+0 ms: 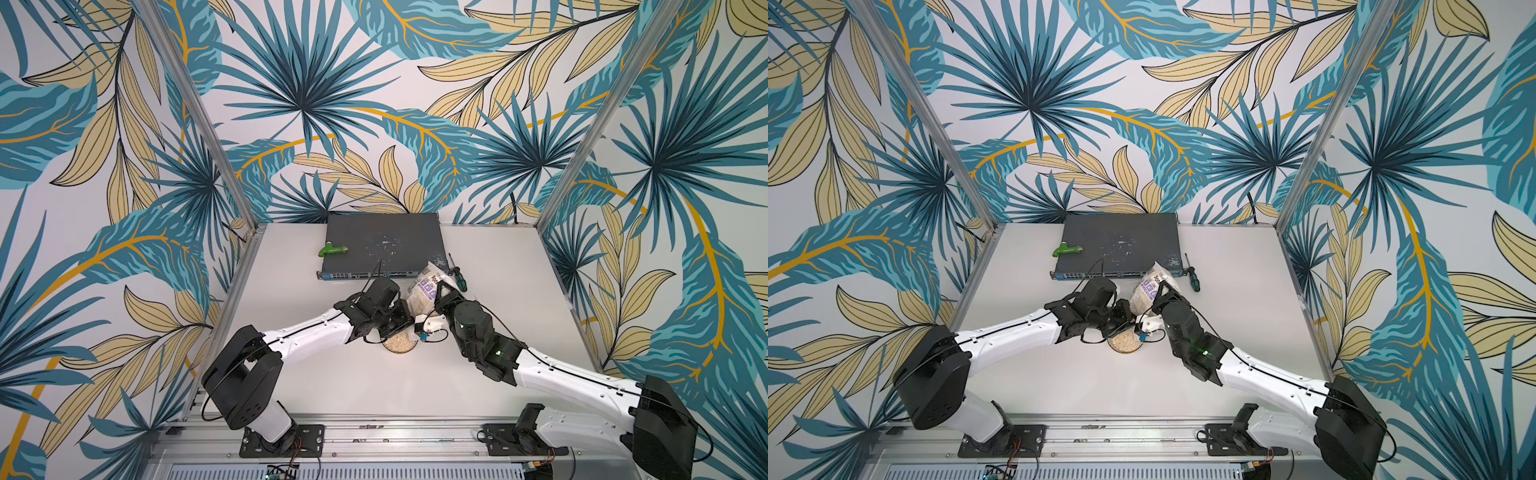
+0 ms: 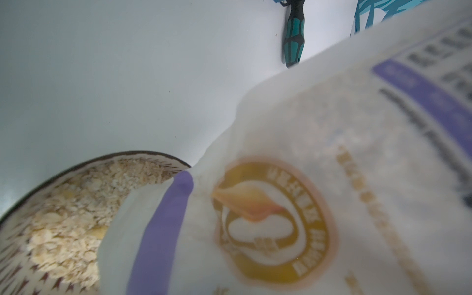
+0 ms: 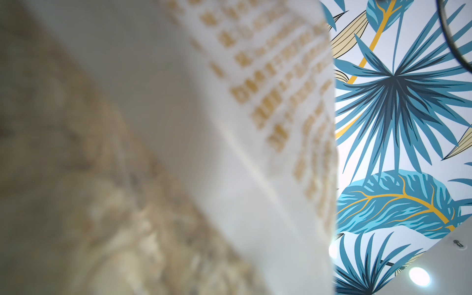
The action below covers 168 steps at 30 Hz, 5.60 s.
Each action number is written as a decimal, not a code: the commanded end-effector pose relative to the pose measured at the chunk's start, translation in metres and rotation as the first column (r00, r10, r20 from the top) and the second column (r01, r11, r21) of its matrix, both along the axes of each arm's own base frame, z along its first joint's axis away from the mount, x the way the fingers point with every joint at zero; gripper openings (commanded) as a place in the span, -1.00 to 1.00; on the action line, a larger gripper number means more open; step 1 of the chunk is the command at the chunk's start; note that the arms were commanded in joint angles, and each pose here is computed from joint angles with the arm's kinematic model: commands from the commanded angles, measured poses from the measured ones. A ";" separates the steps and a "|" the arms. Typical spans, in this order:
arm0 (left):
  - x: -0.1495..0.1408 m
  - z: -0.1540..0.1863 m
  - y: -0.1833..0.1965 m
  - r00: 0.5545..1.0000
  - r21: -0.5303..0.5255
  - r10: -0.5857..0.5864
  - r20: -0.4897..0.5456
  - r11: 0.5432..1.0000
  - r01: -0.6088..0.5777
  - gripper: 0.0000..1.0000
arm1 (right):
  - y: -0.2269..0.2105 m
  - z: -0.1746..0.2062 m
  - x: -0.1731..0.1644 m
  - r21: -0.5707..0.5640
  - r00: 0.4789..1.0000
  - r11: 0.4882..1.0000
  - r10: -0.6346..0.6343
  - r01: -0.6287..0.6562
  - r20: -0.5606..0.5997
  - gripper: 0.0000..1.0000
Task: Pour the oats into the breakfast bowl
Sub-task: Pour the oats into the bowl, then place the oats bag at the center of the board.
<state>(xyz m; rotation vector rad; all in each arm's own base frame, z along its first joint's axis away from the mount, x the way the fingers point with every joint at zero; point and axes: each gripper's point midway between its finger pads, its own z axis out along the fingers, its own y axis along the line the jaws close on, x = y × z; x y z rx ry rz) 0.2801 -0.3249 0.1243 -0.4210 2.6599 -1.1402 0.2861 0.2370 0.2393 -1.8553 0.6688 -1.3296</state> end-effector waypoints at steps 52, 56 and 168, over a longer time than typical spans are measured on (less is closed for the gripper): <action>-0.001 -0.011 0.011 0.998 0.151 0.012 -0.060 0.988 -0.002 -1.00 | -0.083 0.013 -0.017 0.700 0.982 0.694 -0.182 0.166 -0.053 -1.00; 0.001 -0.005 0.008 0.998 0.144 0.005 -0.055 0.990 0.003 -1.00 | -0.087 0.006 -0.015 0.715 0.978 0.672 -0.190 0.194 -0.086 -1.00; 0.007 0.130 -0.123 0.939 0.155 -0.334 0.086 0.935 0.319 -0.56 | -0.063 -0.052 -0.064 0.534 0.723 -0.489 0.498 0.690 -0.478 0.92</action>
